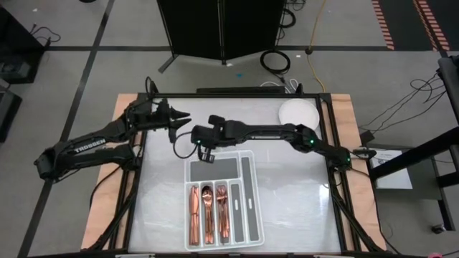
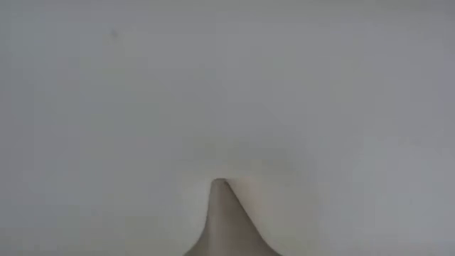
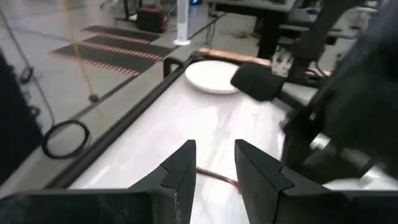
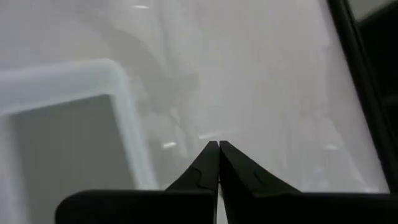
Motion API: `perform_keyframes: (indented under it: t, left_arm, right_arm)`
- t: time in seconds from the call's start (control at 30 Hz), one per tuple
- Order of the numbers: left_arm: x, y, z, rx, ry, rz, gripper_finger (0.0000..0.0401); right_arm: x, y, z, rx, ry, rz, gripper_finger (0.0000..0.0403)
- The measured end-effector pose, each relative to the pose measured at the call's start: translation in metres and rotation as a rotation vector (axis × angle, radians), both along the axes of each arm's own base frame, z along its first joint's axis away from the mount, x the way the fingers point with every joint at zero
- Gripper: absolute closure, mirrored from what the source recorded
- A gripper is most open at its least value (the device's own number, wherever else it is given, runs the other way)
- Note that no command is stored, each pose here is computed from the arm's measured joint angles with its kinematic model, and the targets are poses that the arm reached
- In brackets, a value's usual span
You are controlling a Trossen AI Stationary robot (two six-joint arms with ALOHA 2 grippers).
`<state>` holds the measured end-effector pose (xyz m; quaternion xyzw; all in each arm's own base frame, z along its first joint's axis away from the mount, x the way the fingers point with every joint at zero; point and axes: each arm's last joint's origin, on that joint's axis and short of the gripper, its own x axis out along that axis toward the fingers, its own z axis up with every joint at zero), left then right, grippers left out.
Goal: Sort silverware
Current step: Put the fork into the silverware tray
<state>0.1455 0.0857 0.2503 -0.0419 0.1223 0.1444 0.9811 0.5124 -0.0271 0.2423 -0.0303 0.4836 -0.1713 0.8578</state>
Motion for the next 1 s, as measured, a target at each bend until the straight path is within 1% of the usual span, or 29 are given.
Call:
perform_keyframes:
  t: [0.03,0.13,0.2,0.3,0.37,0.47,0.53,0.6,0.67,0.73,0.77,0.87,1.0]
  left_arm:
    - [0.000,0.000,0.001,0.011,-0.004,-0.022,0.0290]
    - [0.001,-0.002,0.002,0.048,-0.025,-0.156,0.0290]
    - [0.002,-0.002,-0.001,0.059,-0.010,-0.189,0.0290]
    - [0.005,-0.001,-0.021,0.050,0.006,-0.196,0.0290]
    - [0.007,-0.001,-0.039,0.014,-0.002,-0.229,0.0290]
    - [0.011,-0.004,-0.063,-0.045,-0.053,-0.266,0.0290]
    - [0.014,-0.007,-0.069,-0.061,-0.123,-0.273,0.0290]
    - [0.019,-0.009,-0.072,-0.029,-0.179,-0.270,0.0290]
    - [0.024,-0.012,-0.075,0.018,-0.179,-0.288,0.0289]
    - [0.029,-0.017,-0.076,0.124,-0.174,-0.332,0.0284]
    - [0.031,-0.019,-0.077,0.158,-0.167,-0.342,0.0279]
    - [0.036,-0.023,-0.081,0.226,-0.143,-0.325,0.0254]
    - [0.041,-0.026,-0.079,0.317,-0.172,-0.271,0.0211]
  right_arm:
    - [-0.003,0.001,0.009,0.021,-0.012,0.026,0.0402]
    - [-0.014,0.004,0.033,0.084,-0.031,0.089,0.0402]
    - [-0.023,0.006,0.052,0.094,-0.050,0.107,0.0402]
    - [-0.039,0.005,0.081,0.089,-0.090,0.108,0.0402]
    - [-0.047,0.004,0.096,0.092,-0.122,0.107,0.0402]
    - [-0.053,0.002,0.110,0.133,-0.170,0.113,0.0402]
    - [-0.055,-0.001,0.118,0.159,-0.214,0.116,0.0402]
    - [-0.055,-0.004,0.122,0.191,-0.251,0.120,0.0402]
    - [-0.054,-0.007,0.123,0.216,-0.275,0.120,0.0402]
    - [-0.052,-0.010,0.123,0.237,-0.285,0.118,0.0402]
    - [-0.052,-0.011,0.123,0.243,-0.290,0.119,0.0402]
    - [-0.051,-0.012,0.125,0.252,-0.318,0.119,0.0402]
    - [-0.049,-0.012,0.126,0.254,-0.338,0.126,0.0402]
